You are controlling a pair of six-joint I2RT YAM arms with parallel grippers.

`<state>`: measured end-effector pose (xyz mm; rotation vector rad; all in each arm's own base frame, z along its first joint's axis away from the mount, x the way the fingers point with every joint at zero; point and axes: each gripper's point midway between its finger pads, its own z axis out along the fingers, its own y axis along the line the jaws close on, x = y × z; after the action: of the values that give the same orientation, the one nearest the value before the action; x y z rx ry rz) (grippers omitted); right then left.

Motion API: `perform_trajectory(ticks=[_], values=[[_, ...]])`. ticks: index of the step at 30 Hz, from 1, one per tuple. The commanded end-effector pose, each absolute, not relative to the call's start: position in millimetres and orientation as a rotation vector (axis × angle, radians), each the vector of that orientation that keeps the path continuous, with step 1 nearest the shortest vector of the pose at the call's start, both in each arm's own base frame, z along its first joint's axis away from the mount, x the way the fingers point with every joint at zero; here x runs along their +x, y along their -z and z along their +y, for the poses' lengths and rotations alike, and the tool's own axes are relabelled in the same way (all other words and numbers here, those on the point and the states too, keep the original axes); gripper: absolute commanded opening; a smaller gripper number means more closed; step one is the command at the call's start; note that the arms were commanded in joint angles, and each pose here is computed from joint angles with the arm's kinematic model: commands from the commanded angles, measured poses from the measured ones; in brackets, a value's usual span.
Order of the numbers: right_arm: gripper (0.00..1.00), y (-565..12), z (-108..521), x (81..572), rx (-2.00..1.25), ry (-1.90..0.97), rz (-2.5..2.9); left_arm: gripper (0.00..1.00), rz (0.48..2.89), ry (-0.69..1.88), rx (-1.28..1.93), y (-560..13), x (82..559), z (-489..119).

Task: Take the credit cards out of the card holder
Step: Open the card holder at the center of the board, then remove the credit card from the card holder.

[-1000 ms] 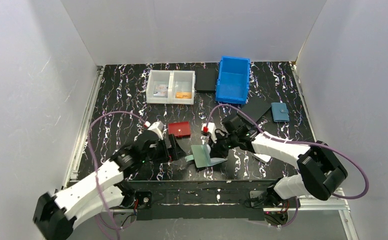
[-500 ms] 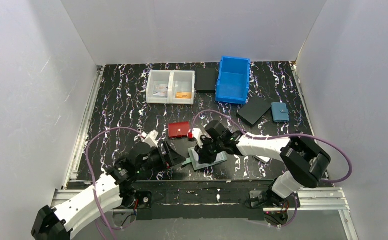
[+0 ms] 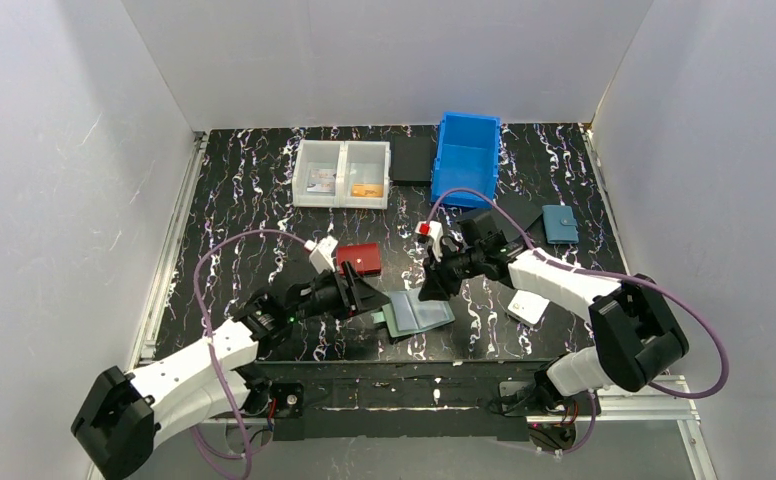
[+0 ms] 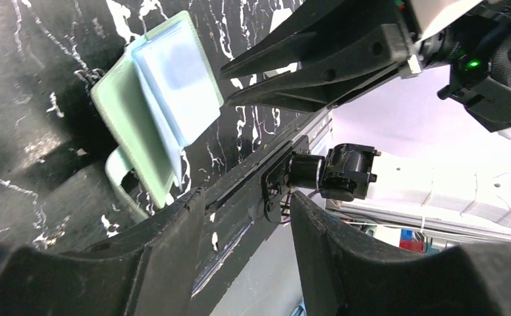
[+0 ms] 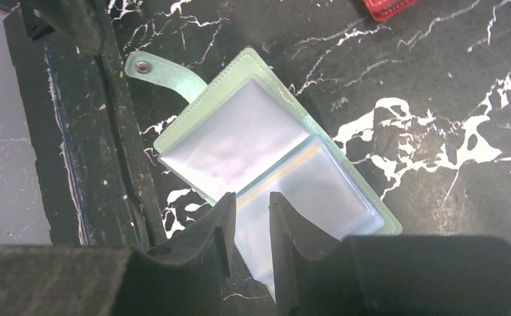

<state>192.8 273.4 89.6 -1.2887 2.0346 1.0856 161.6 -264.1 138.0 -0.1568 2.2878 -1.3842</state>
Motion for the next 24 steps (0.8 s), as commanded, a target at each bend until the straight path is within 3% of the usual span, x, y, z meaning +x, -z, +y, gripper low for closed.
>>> perform_trajectory(ticks=[1, 10, 24], values=[[0.33, -85, 269, 201, -1.259, -1.076, 2.095, 0.48, 2.22, 1.451, -0.046, -168, 169, -287], [0.36, -65, 250, 214, -1.13, -0.998, 2.246, 0.39, 2.413, 1.326, 0.014, -120, 173, -320], [0.39, -49, 247, 213, -1.125, -0.998, 2.32, 0.36, 2.591, 1.143, -0.028, -54, 179, -318]])
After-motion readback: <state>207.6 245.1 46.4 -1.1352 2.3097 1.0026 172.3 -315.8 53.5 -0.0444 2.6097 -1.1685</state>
